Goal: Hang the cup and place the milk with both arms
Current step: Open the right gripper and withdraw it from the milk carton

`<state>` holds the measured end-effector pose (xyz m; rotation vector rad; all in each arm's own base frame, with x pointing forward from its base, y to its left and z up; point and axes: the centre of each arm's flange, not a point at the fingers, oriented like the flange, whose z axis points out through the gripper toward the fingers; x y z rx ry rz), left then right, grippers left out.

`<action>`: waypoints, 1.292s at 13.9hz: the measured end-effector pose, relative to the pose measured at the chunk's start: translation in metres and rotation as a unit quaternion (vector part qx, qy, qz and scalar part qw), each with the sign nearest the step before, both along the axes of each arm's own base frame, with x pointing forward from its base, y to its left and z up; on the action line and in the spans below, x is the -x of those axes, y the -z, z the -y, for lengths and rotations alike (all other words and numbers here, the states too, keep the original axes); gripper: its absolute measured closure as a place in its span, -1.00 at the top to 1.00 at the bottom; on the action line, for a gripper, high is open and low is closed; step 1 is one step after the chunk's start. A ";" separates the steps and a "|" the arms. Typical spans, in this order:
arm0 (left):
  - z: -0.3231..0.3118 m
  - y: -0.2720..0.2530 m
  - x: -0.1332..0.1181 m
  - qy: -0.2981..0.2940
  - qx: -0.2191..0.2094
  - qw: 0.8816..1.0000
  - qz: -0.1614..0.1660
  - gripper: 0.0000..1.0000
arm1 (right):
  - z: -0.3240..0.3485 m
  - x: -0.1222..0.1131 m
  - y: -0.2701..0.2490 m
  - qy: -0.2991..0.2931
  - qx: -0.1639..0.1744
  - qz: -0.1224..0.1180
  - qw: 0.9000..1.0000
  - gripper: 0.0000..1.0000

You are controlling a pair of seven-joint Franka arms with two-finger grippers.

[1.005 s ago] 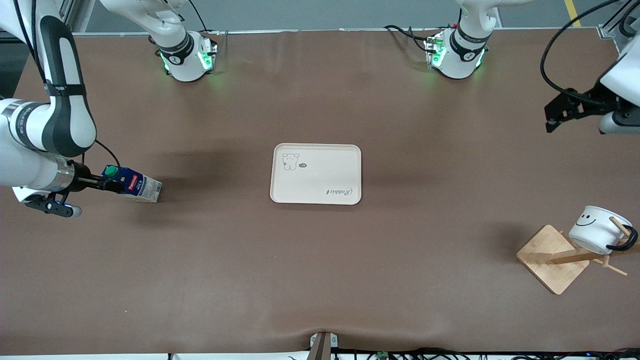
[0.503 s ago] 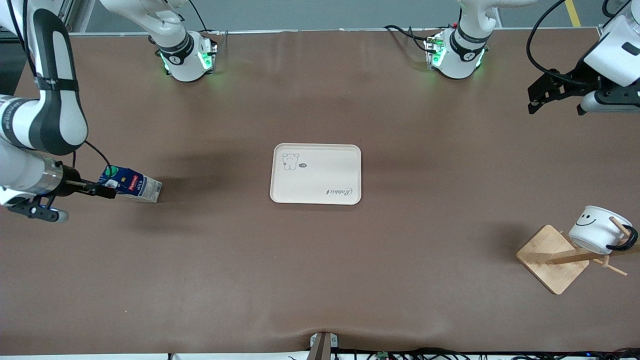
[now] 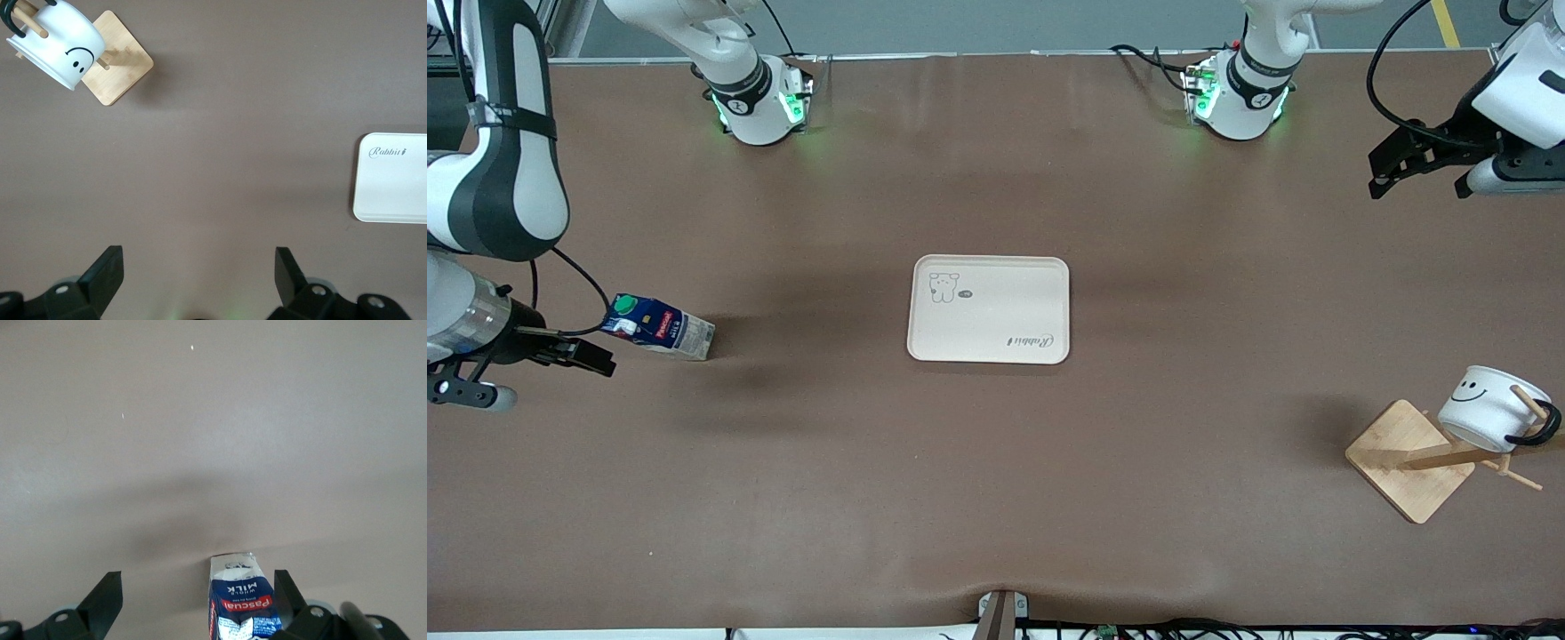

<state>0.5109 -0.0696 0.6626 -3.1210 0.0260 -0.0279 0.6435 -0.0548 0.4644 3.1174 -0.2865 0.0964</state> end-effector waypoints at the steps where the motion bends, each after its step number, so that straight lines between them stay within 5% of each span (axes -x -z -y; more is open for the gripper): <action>1: -0.001 0.000 0.000 -0.001 0.000 1.000 0.000 1.00 | -0.001 -0.001 -0.014 -0.001 -0.001 -0.004 1.000 1.00; 6: -0.002 0.000 0.000 -0.020 0.000 1.000 0.000 1.00 | -0.012 0.008 -0.103 -0.010 -0.007 -0.027 1.000 1.00; 18: -0.013 0.000 -0.001 -0.034 0.001 0.999 0.001 1.00 | -0.015 0.034 -0.156 -0.014 -0.017 -0.040 0.999 1.00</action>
